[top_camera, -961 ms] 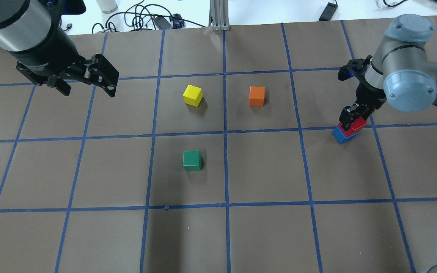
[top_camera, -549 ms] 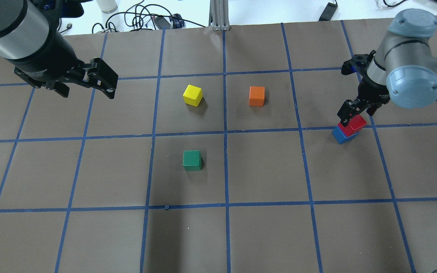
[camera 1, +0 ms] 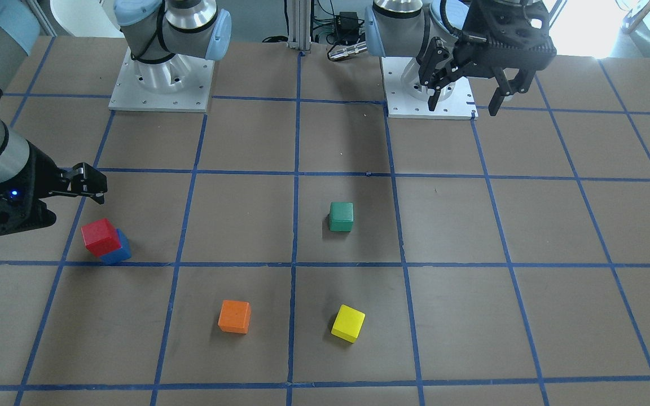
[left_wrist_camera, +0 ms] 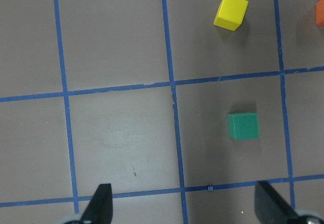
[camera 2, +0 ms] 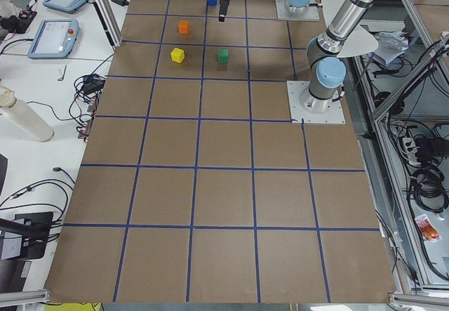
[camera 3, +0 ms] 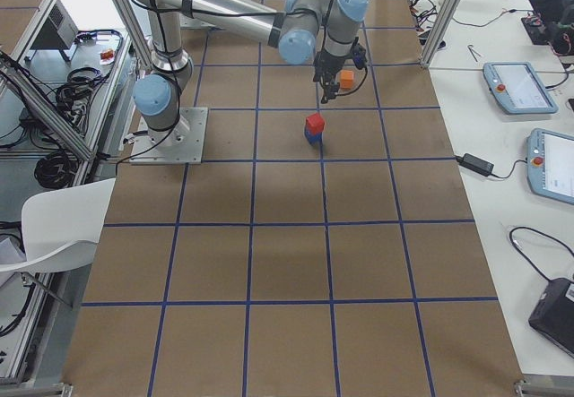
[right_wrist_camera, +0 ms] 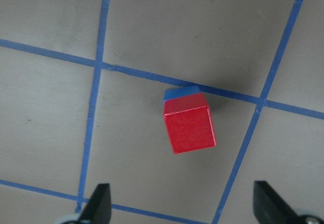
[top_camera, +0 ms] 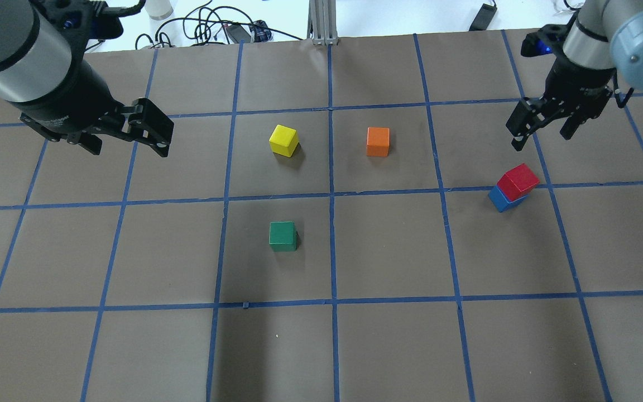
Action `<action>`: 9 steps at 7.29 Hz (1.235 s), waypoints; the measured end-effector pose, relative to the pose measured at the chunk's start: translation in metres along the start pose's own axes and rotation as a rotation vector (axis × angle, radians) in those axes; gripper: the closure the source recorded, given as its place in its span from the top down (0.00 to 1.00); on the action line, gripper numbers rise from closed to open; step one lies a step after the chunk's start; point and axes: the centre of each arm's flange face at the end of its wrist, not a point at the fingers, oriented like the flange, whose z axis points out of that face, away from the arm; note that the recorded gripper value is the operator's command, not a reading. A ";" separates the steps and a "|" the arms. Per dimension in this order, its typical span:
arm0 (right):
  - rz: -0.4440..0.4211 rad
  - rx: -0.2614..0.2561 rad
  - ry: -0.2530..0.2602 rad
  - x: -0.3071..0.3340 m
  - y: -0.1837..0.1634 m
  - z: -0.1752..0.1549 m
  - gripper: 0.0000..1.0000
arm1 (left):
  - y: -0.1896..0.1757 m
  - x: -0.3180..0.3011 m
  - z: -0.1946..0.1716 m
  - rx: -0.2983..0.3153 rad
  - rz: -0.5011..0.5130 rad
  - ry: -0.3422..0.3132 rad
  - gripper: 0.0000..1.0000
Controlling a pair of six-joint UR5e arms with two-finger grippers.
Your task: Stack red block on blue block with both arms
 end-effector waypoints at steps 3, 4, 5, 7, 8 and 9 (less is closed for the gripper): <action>0.068 0.039 -0.037 -0.105 0.006 -0.056 1.00 | 0.005 -0.002 0.000 -0.028 -0.010 0.001 1.00; 0.072 0.046 -0.049 -0.120 0.009 -0.060 1.00 | -0.003 -0.004 -0.003 -0.041 -0.025 0.002 1.00; 0.072 0.047 -0.055 -0.127 0.010 -0.060 1.00 | -0.014 -0.006 -0.007 -0.060 -0.044 0.005 1.00; 0.072 0.048 -0.057 -0.131 0.016 -0.056 1.00 | -0.034 -0.007 -0.011 -0.089 -0.057 0.004 1.00; 0.072 0.047 -0.057 -0.132 0.018 -0.053 1.00 | -0.040 -0.005 -0.011 -0.091 -0.050 0.004 1.00; 0.071 0.049 -0.056 -0.132 0.020 -0.051 1.00 | -0.041 -0.002 -0.010 -0.093 -0.036 0.004 1.00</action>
